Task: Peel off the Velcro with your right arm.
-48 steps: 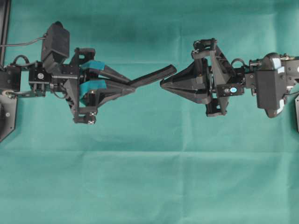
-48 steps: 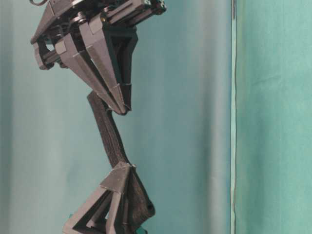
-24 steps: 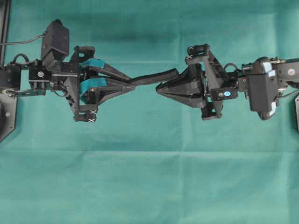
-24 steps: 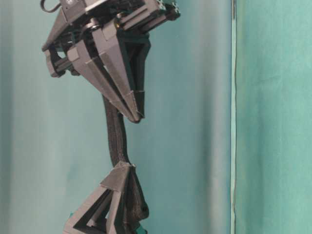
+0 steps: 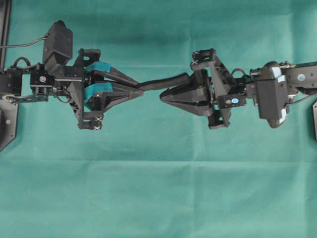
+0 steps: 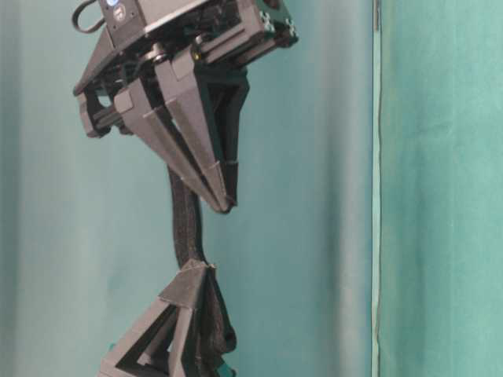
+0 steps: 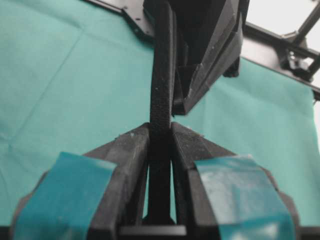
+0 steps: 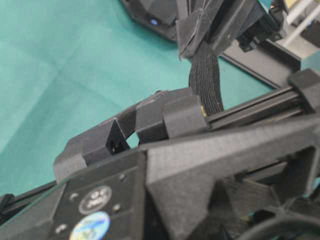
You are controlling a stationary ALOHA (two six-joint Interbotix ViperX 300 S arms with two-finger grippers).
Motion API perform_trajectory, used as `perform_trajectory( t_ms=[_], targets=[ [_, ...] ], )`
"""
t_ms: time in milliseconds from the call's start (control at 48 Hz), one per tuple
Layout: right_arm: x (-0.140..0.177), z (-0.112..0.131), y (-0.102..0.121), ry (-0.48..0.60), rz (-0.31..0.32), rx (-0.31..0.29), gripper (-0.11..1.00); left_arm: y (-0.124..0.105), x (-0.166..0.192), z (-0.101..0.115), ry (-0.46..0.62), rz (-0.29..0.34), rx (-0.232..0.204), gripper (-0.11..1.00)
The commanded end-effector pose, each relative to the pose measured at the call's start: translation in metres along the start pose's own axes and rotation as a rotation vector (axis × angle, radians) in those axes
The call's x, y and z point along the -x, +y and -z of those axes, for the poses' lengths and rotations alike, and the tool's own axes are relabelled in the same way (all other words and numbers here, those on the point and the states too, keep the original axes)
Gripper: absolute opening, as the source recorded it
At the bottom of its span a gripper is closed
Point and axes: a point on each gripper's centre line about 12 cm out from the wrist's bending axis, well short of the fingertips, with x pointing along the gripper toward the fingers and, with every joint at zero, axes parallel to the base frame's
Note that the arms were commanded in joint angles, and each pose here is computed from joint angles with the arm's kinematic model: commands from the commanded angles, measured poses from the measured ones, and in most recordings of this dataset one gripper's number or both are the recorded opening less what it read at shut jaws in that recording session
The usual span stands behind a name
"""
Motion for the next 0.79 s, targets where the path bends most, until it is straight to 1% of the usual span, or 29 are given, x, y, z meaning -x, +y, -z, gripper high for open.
perform_trajectory(
  t_ms=[0, 229, 416, 770],
  targets=[
    [-0.004, -0.012, -0.008, -0.035, 0.020, 0.009, 0.09, -0.002, 0.001, -0.013, -0.046, 0.009, -0.003, 0.11],
    [-0.014, -0.011, -0.008, -0.032, 0.013, 0.012, 0.09, -0.002, 0.001, -0.012, -0.044, 0.008, -0.004, 0.11],
    [-0.020, -0.012, -0.007, -0.033, 0.008, 0.014, 0.09, -0.002, 0.001, -0.012, -0.044, 0.008, -0.018, 0.11],
    [-0.028, -0.015, -0.010, -0.039, 0.010, 0.019, 0.09, -0.002, 0.001, -0.012, -0.044, 0.009, -0.019, 0.11]
  ],
)
